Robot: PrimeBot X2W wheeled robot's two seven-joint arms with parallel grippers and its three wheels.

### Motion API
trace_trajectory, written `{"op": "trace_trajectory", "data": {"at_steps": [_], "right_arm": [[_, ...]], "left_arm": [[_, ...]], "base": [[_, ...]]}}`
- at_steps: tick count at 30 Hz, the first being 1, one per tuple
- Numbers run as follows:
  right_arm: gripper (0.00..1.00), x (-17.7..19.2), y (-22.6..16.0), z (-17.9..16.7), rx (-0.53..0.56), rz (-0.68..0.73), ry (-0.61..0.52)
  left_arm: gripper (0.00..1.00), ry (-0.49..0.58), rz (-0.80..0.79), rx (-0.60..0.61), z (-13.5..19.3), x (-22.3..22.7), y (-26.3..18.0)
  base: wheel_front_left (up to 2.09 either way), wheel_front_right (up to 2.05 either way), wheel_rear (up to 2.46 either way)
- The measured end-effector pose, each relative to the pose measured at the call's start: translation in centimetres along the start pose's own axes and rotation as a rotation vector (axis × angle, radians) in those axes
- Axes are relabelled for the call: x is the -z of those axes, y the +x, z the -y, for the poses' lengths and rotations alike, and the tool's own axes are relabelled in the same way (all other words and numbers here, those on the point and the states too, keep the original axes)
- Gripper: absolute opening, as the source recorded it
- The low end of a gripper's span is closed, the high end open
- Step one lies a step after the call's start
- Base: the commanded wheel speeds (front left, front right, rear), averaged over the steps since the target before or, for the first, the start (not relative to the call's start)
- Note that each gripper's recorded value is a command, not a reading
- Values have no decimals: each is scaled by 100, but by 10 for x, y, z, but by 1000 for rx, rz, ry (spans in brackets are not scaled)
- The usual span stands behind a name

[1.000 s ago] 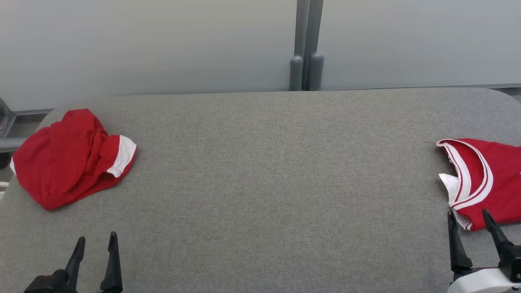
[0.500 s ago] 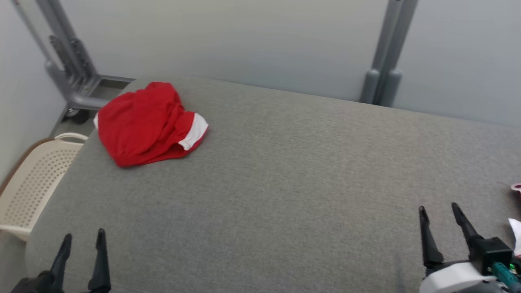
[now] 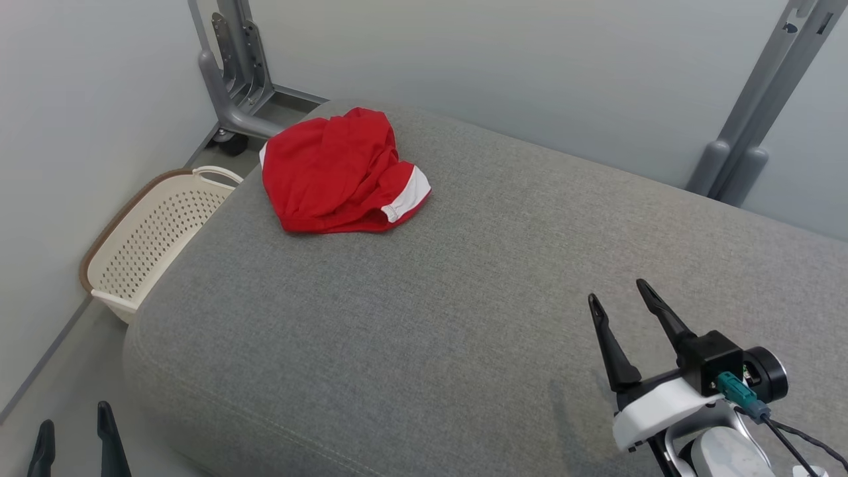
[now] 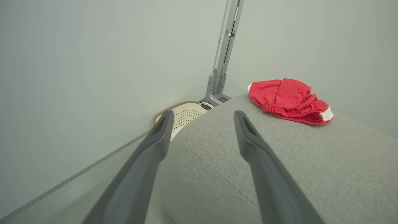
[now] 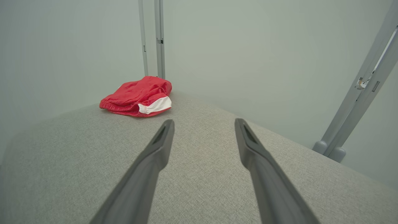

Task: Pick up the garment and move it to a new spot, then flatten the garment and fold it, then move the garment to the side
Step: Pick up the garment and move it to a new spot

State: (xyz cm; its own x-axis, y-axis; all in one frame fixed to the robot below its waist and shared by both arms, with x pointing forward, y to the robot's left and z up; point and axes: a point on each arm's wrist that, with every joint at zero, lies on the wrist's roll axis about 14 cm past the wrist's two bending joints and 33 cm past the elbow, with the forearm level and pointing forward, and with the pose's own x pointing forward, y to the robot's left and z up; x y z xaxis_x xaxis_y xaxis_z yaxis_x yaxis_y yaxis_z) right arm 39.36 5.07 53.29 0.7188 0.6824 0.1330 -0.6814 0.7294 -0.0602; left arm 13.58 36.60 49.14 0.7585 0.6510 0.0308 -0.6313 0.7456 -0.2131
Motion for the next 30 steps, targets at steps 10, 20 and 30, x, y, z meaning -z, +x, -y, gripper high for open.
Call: {"op": "trace_trajectory", "data": {"at_steps": [10,20,30], "right_arm": [[100,13,-11,35,90,-28,-1],[100,24,11,104,144,-15,-92],[100,83,24,131,107,-128,-90]], "left_arm": [[100,-55,-104,142,48,17,23],[100,-123,-229,348,164,12,127],[100,-95,-548,233,187,91,196]], "base": [[0,0,0],[0,0,0],[0,0,0]]}}
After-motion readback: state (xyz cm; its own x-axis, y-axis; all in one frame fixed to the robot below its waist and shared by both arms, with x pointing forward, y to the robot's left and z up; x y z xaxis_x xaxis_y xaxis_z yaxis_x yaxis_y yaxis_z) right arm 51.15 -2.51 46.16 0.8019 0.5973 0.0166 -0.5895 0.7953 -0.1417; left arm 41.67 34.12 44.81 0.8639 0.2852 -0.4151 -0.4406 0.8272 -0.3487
